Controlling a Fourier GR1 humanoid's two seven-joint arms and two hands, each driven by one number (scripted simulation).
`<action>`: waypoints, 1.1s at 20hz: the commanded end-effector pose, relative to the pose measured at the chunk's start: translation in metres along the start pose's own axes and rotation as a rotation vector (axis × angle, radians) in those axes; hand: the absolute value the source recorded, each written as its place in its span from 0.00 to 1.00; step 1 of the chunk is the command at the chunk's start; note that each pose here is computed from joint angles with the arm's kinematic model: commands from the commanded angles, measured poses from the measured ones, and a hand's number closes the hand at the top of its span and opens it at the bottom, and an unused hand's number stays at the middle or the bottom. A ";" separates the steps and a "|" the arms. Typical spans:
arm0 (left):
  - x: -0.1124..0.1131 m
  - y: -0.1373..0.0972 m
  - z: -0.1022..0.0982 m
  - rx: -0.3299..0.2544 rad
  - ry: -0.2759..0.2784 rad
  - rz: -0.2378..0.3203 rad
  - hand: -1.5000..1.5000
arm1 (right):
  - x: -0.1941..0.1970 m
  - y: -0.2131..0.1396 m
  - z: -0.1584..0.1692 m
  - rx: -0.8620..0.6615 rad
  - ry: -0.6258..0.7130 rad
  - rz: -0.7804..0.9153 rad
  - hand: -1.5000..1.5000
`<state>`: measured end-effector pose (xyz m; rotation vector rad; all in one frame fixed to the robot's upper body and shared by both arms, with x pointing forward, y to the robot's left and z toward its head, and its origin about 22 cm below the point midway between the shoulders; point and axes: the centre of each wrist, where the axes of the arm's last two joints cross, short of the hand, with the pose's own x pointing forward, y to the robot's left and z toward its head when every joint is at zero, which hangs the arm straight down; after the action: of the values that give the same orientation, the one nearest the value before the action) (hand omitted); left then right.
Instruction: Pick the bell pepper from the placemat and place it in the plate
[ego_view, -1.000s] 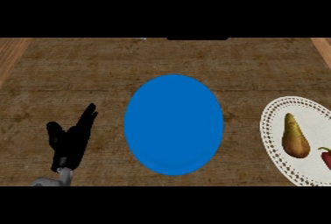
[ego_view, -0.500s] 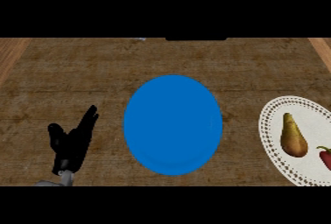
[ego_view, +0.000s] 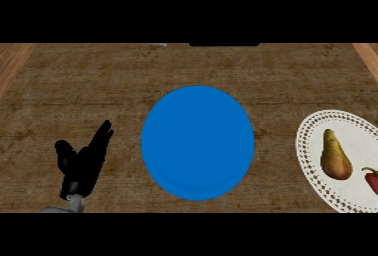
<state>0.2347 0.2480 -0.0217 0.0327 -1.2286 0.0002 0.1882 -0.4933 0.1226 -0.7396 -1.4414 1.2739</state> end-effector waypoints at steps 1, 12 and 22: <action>-0.006 -0.002 -0.002 -0.008 0.040 -0.003 0.50 | 0.007 0.012 0.005 0.063 0.021 0.002 0.00; -0.020 0.004 -0.013 -0.029 0.031 0.017 0.50 | 0.015 0.054 0.006 0.046 0.050 0.052 0.00; -0.013 -0.007 -0.003 -0.022 0.034 0.019 0.50 | 0.003 0.078 -0.014 0.080 0.106 0.133 0.00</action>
<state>0.2354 0.2456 -0.0260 0.0173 -1.2382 -0.0060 0.1831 -0.4587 0.0621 -0.8401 -1.2954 1.3389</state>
